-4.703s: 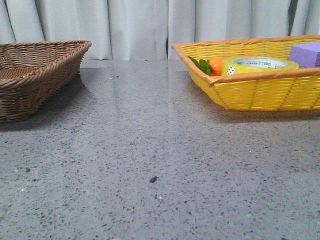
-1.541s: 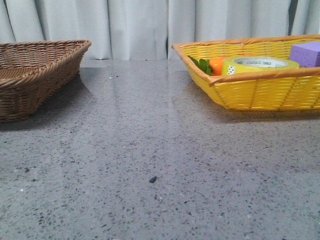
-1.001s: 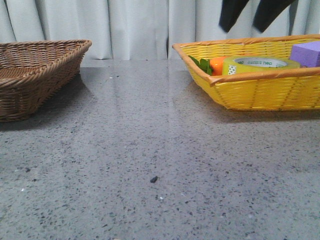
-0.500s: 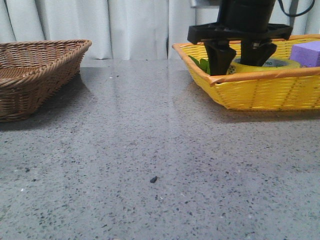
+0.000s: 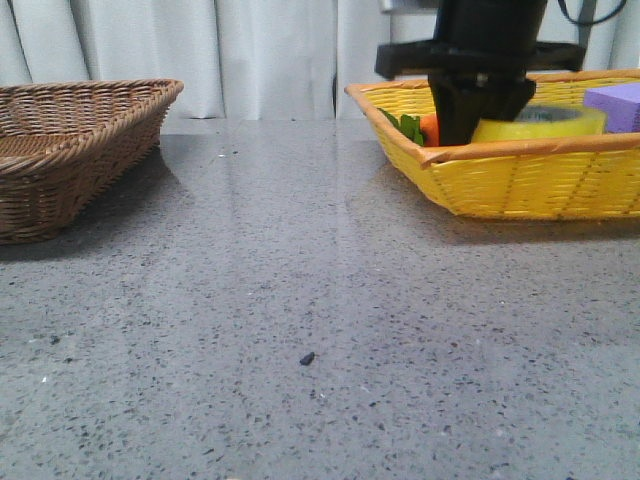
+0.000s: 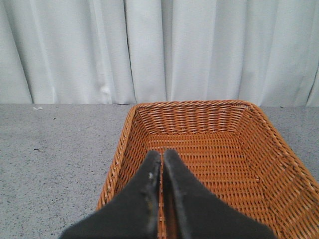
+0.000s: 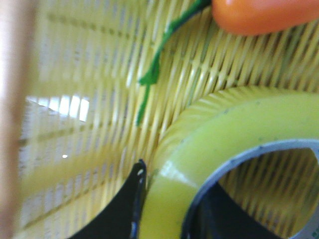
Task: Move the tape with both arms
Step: 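Grasp the yellow tape roll with the right gripper and lift it out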
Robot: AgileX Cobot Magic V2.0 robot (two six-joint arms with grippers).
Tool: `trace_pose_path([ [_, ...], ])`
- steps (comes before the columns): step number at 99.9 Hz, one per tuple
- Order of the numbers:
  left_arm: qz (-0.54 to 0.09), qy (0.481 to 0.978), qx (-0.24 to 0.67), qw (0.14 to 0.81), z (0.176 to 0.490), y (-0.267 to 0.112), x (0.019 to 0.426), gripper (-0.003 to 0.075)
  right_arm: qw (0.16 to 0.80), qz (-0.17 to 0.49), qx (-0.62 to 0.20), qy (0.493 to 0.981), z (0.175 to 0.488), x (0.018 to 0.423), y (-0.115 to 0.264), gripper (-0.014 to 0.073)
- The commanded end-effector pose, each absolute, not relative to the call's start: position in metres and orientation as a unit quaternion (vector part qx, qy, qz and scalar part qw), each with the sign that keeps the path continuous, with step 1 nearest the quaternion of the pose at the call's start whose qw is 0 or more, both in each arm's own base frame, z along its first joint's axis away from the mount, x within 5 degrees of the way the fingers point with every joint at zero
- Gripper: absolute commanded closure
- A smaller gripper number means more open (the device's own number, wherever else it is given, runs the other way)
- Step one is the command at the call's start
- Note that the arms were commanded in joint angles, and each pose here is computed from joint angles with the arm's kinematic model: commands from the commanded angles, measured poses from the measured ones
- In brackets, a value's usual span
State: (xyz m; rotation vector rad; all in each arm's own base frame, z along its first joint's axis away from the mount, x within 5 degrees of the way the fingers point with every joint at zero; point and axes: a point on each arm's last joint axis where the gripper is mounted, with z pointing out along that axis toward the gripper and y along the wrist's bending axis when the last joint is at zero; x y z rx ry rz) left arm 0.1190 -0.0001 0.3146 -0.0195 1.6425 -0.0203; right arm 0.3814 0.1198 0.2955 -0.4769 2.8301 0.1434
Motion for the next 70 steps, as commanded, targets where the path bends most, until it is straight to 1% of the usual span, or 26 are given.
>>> trace_pose_path([
  [1,-0.013,0.695,-0.016,0.718,0.333,0.0,0.12,0.0741,0.202,0.054,-0.169,0.963,0.351,0.373,0.117,0.0669],
  [9,-0.013,0.695,-0.016,0.718,0.333,0.0,0.12,0.0741,0.224,0.058,-0.175,0.957,0.376,0.37,0.121,0.0669],
  [16,-0.013,0.695,-0.016,0.718,0.333,0.0,0.12,0.0741,0.261,0.073,-0.187,0.944,0.401,0.365,0.131,0.0669],
  [24,-0.013,0.695,-0.016,0.718,0.333,0.0,0.12,0.0741,0.287,0.1,-0.206,0.93,0.42,0.356,0.147,0.0669],
  [32,-0.013,0.695,-0.016,0.718,0.333,0.0,0.12,0.0741,0.3,0.116,-0.237,0.917,0.43,0.344,0.171,0.0669],
  [51,-0.013,0.695,-0.016,0.718,0.333,0.0,0.12,0.0741,0.282,0.137,-0.31,0.898,0.424,0.317,0.227,0.0669],
  [59,-0.013,0.695,-0.016,0.718,0.333,0.0,0.12,0.0741,0.268,0.14,-0.331,0.894,0.414,0.312,0.246,0.0669],
  [70,-0.013,0.695,-0.016,0.718,0.333,0.0,0.12,0.0741,0.241,0.138,-0.351,0.895,0.392,0.313,0.267,0.0669],
])
